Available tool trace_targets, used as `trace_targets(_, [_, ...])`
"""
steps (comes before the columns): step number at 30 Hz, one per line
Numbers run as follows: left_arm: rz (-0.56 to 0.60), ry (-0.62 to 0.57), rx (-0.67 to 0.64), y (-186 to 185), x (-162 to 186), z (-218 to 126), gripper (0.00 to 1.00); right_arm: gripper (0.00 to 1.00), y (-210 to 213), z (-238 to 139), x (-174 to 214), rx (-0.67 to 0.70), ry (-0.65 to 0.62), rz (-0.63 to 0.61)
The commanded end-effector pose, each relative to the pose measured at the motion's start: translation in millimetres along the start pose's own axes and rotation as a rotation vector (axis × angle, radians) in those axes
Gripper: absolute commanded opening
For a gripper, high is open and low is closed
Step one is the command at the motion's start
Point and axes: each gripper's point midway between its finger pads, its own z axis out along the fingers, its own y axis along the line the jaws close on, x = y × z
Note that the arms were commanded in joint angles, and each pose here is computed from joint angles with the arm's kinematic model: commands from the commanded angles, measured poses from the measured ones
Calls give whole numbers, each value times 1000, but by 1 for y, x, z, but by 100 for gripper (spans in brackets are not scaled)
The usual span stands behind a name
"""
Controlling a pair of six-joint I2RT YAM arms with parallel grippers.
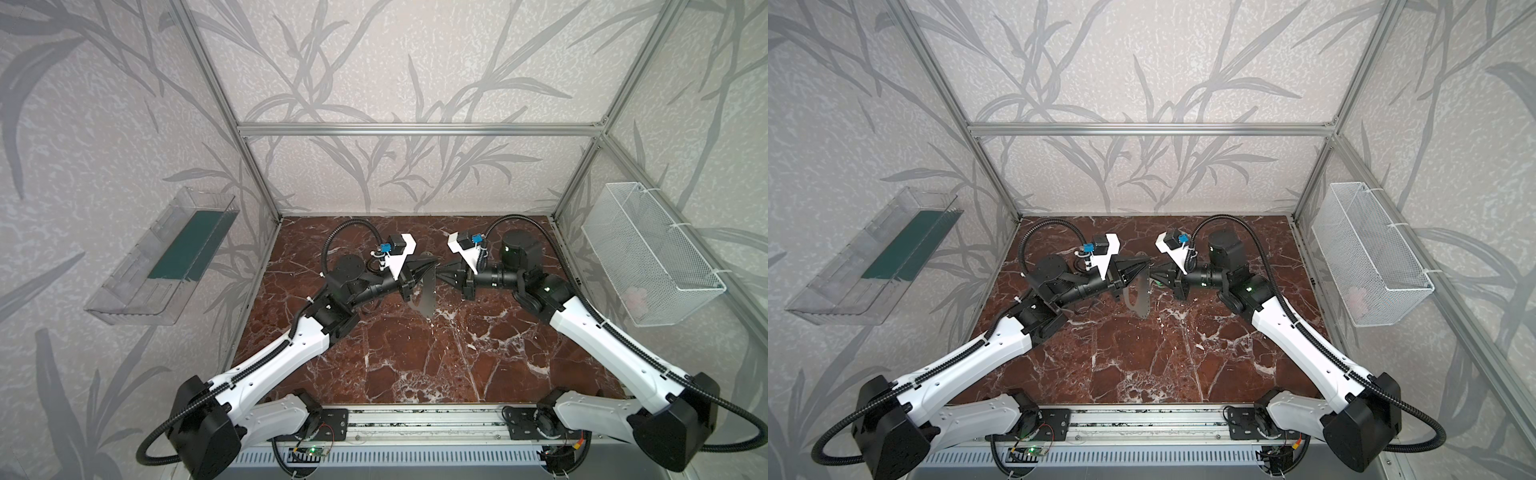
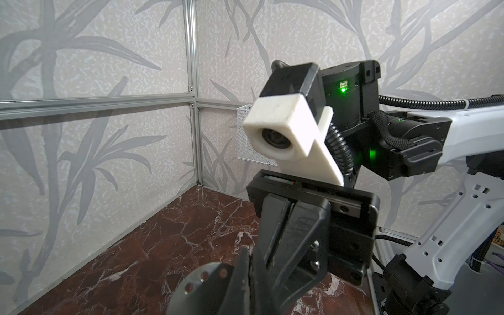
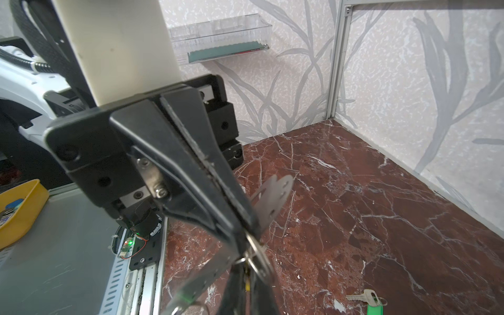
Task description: Put the keys on the keyring
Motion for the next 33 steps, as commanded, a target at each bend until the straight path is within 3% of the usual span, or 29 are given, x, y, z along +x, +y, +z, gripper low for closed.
trace_targets(1, [19, -45, 4, -3, -12, -6, 0, 0, 1, -7, -10, 31, -14, -37])
trace_targets(33, [42, 1, -43, 3, -2, -11, 0, 0, -3, -44, -29, 173, -34, -112])
